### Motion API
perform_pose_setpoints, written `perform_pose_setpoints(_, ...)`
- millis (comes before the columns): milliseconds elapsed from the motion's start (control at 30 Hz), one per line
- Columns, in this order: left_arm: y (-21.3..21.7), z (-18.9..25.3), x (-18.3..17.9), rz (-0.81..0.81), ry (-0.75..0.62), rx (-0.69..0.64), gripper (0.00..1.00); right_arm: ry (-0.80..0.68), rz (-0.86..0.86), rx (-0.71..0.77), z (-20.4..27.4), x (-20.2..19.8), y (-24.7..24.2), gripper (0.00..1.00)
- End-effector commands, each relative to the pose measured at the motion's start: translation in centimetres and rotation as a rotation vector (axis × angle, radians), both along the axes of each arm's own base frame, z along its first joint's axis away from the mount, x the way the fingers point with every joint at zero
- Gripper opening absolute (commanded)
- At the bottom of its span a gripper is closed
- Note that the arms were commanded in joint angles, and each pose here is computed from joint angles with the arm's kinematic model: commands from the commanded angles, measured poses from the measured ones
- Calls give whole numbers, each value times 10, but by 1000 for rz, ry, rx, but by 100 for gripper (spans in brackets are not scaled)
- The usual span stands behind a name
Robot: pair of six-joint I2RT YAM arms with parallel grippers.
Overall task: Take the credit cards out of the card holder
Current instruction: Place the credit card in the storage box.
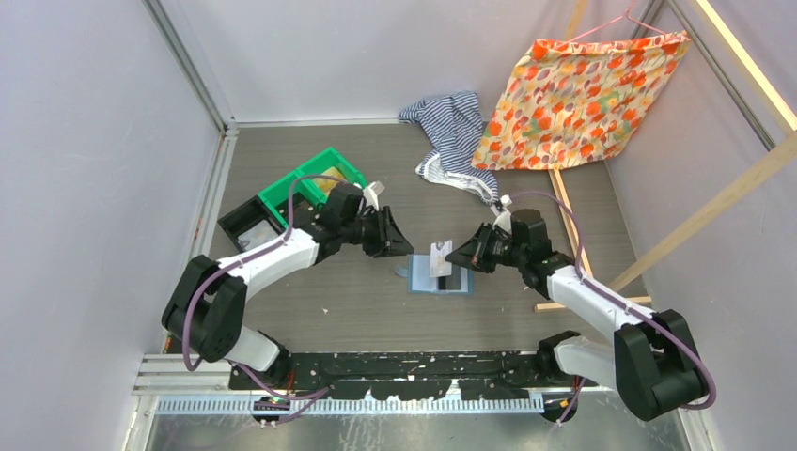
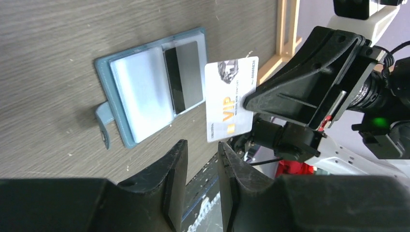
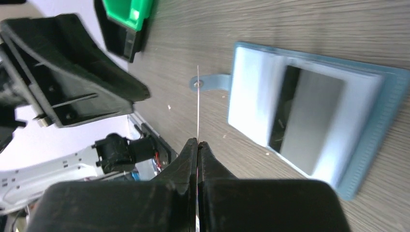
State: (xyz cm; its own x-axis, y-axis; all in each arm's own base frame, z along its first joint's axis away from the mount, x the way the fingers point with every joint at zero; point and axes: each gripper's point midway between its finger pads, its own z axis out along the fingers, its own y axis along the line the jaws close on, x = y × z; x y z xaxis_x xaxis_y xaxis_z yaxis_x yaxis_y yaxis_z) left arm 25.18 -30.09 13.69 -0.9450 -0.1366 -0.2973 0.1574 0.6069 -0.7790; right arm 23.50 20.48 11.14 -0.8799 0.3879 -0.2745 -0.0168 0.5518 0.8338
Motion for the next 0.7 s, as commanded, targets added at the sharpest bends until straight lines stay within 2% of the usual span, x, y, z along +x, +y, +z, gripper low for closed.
perform_pose_setpoints(0,-10,13,-7,-18,17,-139,31,-137,52,118,45,13,30,1)
perform_pose_setpoints(33,-12,15,-7,-15,10,-163,31,-151,54,137,49,15,34,1)
perform_pose_setpoints(67,-12,13,-9,-13,22,-177,42,-145,57,145,49,16,36,1)
perform_pose_setpoints(100,-14,14,-10,-12,24,-198,48,-150,63,156,51,16,39,1)
perform_pose_setpoints(133,-15,15,-10,-14,23,-214,50,-152,69,165,52,16,42,1)
perform_pose_setpoints(533,-23,17,-7,9,40,-338,48,-153,115,265,62,10,61,1)
perform_pose_setpoints(667,-26,18,-1,23,40,-357,40,-142,122,283,61,9,63,1)
